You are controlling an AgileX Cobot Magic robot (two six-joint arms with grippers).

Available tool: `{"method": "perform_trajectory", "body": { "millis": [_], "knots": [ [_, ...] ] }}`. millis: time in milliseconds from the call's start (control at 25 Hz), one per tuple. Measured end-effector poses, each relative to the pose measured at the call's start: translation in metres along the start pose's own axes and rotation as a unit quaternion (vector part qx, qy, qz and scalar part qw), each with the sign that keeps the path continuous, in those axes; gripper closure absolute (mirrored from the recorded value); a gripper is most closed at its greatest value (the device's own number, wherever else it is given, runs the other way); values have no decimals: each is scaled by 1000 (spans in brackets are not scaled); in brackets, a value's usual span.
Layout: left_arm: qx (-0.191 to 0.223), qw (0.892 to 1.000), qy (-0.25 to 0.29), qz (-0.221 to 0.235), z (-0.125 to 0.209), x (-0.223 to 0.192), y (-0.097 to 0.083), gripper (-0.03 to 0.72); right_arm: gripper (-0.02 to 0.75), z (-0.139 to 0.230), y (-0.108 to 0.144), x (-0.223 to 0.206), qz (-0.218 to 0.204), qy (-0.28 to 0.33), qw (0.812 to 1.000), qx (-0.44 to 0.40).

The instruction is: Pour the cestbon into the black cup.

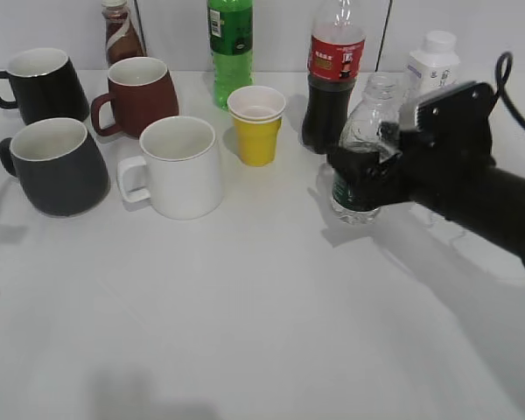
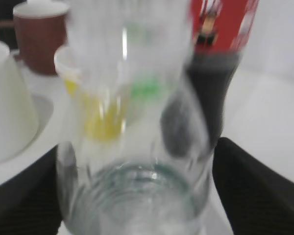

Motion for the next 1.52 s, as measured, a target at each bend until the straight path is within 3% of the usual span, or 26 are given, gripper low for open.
{"method": "perform_trajectory", "body": {
  "millis": [200, 360, 440, 640, 760, 920, 1160, 1320, 1520],
  "knots": [
    [2, 1000, 3, -10, -21, 19, 0, 483, 66, -48, -5, 17, 15, -53, 998, 33],
    [20, 997, 73, -33, -41, 42, 1, 449, 69, -95, -1, 47, 13, -56, 996, 75],
    [27, 993, 108, -43, -62, 58, 0, 387, 76, -118, 0, 70, 21, -54, 994, 92],
    [67, 991, 111, -33, -113, 115, -10, 162, 99, -149, 9, 132, 37, -24, 992, 118],
    [76, 988, 131, -26, -112, 149, -13, 96, 106, -147, 12, 175, 52, 32, 994, 95],
    [87, 983, 163, -26, -98, 195, -15, 90, 112, -130, 16, 229, 50, 111, 992, 42],
    [75, 978, 191, -47, -76, 242, -10, 100, 134, -85, 23, 290, 41, 251, 967, -4],
    [73, 972, 218, -52, -57, 242, -9, 107, 143, -70, 28, 301, 31, 255, 966, -17],
    [79, 973, 212, -39, -52, 237, -13, 110, 144, -66, 31, 301, 21, 249, 968, -17]
  ]
}}
Point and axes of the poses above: a point on each arm's last joint axis where the gripper is mounted, x pointing back along that axis away from the gripper, y along the wrist's bending axis when the last joint is at zero, z = x × y, the point moved 3 cm from there along -x, pointing out along that axis toward the gripper, and after that the axes turned 7 degrees about x, right-handed, at the moved point
